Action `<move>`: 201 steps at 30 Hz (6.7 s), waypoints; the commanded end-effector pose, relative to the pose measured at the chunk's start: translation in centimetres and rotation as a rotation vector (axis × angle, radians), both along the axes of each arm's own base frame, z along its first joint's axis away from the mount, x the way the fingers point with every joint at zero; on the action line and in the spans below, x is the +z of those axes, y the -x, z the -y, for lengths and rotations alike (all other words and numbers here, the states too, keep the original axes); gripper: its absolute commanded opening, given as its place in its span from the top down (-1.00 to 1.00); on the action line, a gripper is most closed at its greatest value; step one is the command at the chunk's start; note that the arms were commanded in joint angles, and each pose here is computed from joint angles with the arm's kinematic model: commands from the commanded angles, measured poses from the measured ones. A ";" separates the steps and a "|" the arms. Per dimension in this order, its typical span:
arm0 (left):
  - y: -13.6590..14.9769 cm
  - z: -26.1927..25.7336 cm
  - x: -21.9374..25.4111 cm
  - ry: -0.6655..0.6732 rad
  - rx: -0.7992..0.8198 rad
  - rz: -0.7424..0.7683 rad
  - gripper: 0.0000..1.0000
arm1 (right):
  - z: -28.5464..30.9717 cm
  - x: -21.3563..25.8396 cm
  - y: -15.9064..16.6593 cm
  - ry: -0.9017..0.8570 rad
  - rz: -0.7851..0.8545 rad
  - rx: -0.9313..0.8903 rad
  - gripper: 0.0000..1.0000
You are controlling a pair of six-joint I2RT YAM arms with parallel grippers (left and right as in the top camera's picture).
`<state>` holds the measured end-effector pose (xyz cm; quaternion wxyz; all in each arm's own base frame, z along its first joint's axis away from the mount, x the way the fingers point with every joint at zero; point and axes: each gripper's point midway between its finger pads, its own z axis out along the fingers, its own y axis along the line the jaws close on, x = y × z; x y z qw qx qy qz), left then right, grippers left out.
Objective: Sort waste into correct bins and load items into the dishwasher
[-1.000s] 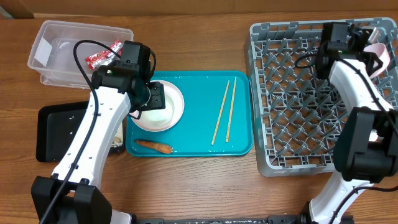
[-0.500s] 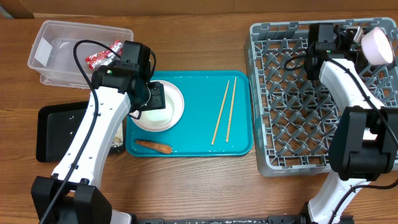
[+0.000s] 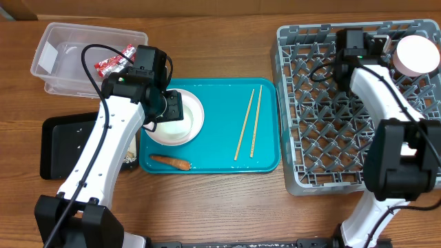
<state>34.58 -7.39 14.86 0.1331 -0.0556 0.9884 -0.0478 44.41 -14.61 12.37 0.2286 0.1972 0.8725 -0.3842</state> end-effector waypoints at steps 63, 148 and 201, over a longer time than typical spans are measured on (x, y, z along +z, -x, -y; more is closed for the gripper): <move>-0.4 0.0 0.5 0.014 0.032 0.020 -0.45 | 16.6 19.6 8.1 0.298 0.430 -0.431 0.92; 6.6 -13.9 4.2 -0.060 0.498 -0.058 -0.42 | -44.0 6.2 7.2 -1.057 -0.121 1.082 -0.50; 7.2 -15.4 4.1 -0.004 0.578 -0.070 -0.61 | -25.1 17.4 -0.3 -0.086 0.332 0.490 0.93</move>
